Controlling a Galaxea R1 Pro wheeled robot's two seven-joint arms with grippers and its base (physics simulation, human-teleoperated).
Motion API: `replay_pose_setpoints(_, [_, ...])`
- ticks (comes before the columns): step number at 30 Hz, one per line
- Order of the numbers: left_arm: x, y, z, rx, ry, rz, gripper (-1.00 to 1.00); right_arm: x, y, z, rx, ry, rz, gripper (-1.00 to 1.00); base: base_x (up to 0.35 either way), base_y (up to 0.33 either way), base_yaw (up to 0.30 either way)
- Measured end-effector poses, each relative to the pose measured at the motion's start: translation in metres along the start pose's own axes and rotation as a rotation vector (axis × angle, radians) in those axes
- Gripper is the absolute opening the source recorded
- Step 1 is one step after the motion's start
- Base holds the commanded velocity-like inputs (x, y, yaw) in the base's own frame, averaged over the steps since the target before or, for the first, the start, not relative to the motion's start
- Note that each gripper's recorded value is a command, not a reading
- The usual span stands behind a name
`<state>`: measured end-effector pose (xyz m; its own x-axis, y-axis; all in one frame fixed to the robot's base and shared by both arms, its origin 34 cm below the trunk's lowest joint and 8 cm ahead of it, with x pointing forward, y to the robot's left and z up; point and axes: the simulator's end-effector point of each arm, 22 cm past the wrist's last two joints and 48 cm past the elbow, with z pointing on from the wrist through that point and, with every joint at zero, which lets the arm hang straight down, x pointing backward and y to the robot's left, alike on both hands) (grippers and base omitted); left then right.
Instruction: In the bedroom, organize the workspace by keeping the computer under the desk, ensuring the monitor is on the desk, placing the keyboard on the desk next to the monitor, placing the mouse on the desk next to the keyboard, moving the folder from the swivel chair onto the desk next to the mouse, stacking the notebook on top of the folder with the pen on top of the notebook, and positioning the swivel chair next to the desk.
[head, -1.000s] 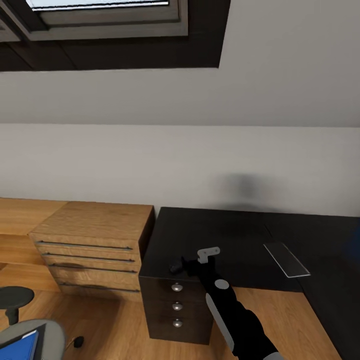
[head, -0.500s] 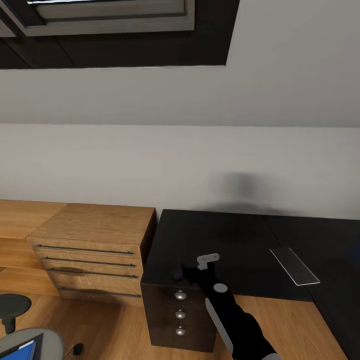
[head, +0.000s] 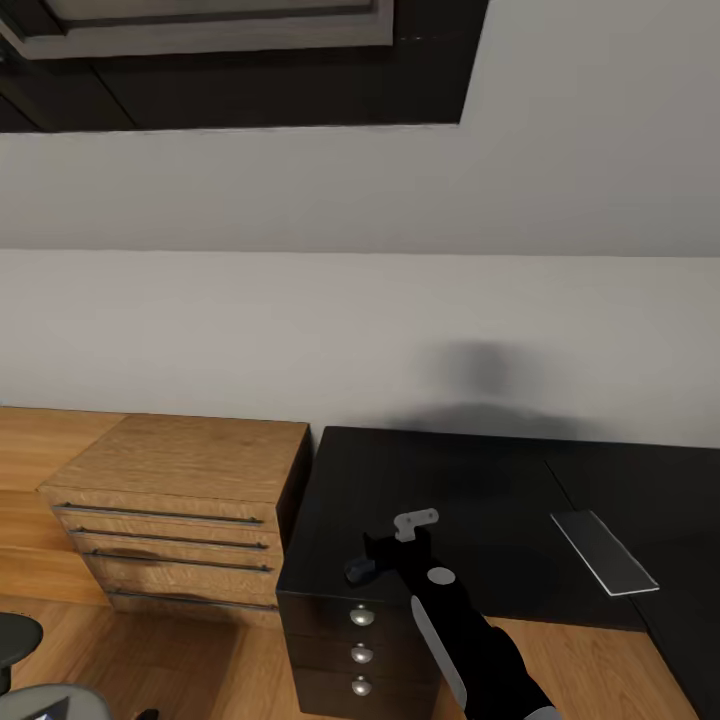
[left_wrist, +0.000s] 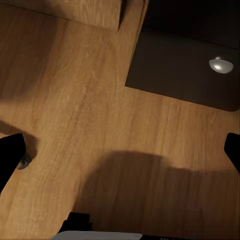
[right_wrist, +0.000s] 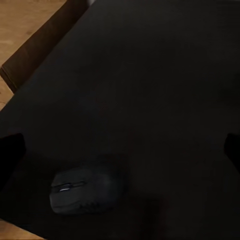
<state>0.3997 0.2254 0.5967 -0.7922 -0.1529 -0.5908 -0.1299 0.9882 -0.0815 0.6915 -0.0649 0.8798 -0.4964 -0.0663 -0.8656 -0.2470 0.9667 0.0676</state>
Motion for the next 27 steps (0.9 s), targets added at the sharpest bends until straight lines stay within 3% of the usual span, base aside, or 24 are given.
replay_pose_setpoints(13, [0.0,0.0,0.0,0.0,0.0,-0.001,1.0,0.004,0.001,0.001,0.001,0.009,-0.004,1.0,0.224,0.0,0.0])
replay_pose_setpoints(20, [-0.001,-0.004,0.0,0.007,-0.001,0.0,1.0,0.043,0.009,0.004,-0.01,0.123,-0.007,1.0,0.025,0.0,0.0])
replay_pose_setpoints(27, [0.003,-0.003,0.007,0.005,-0.002,-0.003,1.0,0.053,0.018,0.008,-0.027,0.148,0.005,1.0,0.001,0.0,0.0])
